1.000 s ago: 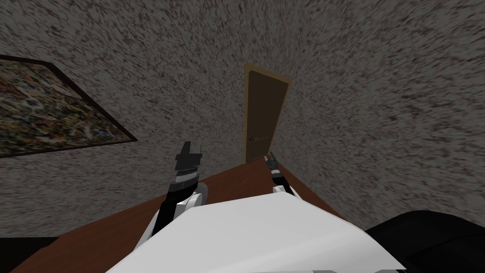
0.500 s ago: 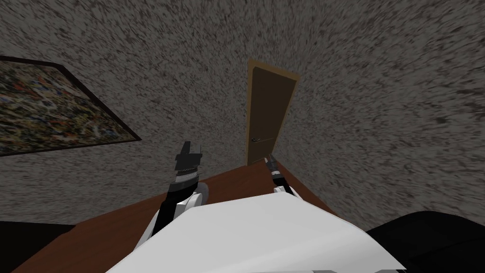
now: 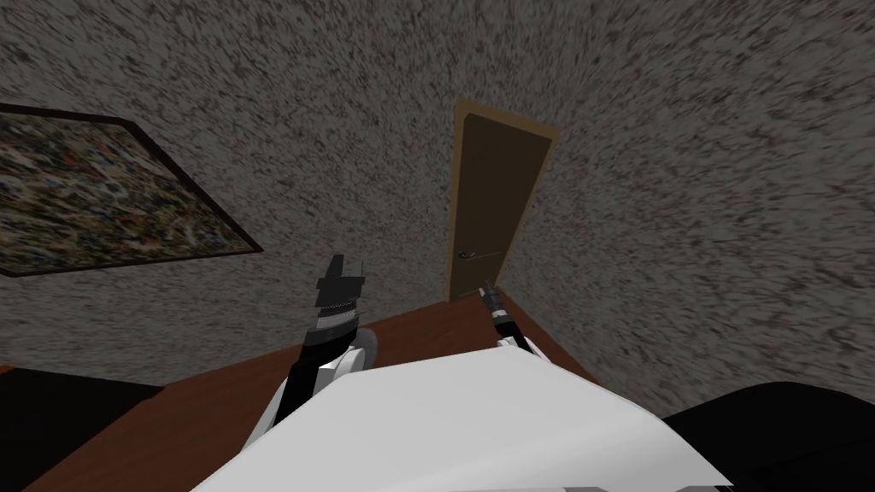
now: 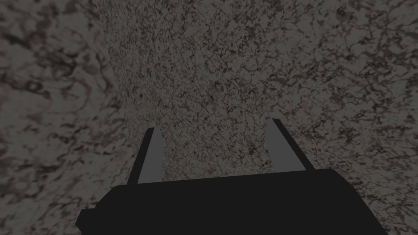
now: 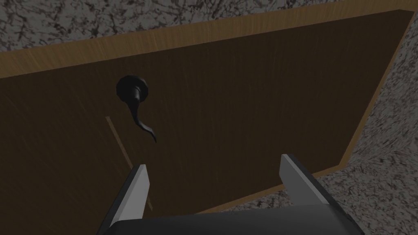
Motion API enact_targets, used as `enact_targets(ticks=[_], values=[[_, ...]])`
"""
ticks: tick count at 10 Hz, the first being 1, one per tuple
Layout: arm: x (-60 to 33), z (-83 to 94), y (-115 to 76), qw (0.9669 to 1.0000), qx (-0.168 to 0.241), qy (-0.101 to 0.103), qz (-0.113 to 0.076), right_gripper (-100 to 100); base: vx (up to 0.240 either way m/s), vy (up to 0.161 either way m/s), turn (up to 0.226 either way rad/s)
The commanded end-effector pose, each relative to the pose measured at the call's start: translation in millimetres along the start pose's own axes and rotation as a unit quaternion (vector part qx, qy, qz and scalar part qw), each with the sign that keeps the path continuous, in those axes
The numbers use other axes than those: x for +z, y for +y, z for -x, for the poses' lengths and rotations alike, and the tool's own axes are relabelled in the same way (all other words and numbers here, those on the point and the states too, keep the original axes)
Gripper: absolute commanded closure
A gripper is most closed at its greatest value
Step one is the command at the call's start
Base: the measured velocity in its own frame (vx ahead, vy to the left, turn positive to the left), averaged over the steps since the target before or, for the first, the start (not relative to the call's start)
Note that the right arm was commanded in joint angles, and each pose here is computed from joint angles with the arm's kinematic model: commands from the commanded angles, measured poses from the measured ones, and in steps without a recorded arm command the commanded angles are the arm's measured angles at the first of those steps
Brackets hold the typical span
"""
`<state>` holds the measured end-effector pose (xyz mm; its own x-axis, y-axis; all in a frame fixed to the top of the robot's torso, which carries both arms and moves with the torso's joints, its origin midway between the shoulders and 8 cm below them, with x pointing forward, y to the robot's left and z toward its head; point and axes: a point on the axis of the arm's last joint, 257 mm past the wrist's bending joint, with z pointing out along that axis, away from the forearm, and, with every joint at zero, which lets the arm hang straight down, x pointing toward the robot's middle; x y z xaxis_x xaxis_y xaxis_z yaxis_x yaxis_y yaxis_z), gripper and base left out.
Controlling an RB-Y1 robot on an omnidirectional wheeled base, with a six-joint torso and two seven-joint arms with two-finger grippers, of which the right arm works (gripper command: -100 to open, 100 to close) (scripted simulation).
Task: Pull the door open
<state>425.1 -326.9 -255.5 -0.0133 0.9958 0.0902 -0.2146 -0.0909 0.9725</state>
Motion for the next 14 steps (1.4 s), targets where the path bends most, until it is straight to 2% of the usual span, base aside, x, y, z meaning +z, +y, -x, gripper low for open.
enact_targets(ticks=[1, 7, 8, 14], values=[[-2.6, 6.2, -9.6, 1.0, -0.005, 0.0, -0.008, -100, 0.083, -0.034, 0.103], [-10.1, 34.5, -37.6, 0.999, -0.024, -0.003, -0.037, -100, 0.09, -0.04, 0.096], [-12.6, 44.7, -45.0, 0.9984, -0.031, -0.004, -0.046, -100, 0.142, -0.05, 0.16], [-20.9, 75.9, -62.7, 0.9961, -0.052, -0.011, -0.069, -100, 0.094, -0.047, 0.099]])
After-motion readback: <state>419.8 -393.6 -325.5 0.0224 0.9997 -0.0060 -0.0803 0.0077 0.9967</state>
